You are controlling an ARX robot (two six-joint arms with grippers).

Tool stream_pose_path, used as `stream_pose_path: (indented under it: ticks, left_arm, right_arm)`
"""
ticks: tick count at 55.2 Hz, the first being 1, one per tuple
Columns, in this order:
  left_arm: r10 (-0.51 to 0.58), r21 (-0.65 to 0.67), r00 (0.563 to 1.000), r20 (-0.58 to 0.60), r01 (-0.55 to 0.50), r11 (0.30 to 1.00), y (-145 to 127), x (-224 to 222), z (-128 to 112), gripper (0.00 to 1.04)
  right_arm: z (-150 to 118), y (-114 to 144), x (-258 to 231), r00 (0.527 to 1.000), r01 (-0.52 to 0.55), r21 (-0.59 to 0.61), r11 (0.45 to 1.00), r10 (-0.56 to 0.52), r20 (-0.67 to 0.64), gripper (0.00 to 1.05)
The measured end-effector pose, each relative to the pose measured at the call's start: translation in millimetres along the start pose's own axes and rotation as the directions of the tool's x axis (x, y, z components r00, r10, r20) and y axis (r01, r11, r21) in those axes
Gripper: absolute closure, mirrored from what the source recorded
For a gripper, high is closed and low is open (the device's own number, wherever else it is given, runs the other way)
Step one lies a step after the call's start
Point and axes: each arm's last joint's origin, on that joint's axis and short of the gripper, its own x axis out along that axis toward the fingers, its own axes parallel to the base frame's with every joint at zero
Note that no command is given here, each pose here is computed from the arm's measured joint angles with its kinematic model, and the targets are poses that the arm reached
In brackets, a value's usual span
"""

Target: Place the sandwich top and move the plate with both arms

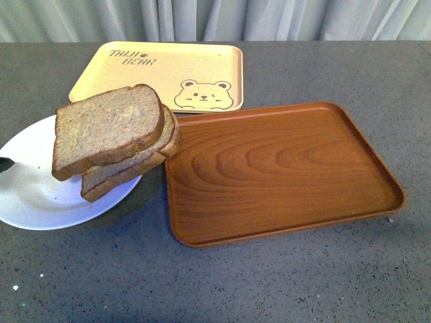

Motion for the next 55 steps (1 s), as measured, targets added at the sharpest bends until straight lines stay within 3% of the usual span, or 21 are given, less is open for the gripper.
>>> stream_pose_path:
  ticks: [26, 44, 55]
  left_arm:
    - [-0.036, 0.02, 0.999, -0.033, 0.037, 0.999, 0.2, 2.3, -2.6, 1.01]
    - [-0.105, -0.095, 0.992, -0.064, 0.099, 0.991, -3.6, -6.0, -7.6, 1.02]
    - [-0.174, -0.142, 0.985, -0.019, 0.169, 0.975, -23.2, -28.6, -1.0, 1.02]
  right_arm:
    - [0.0, 0.0, 0.0, 1.0, 0.0, 0.0, 1.0, 0.0, 0.0, 0.09]
    - [0.0, 0.0, 0.0, 1.0, 0.0, 0.0, 1.0, 0.0, 0.0, 0.09]
    - [0.0, 0.0, 0.0, 1.0, 0.0, 0.0, 1.0, 0.0, 0.0, 0.09]
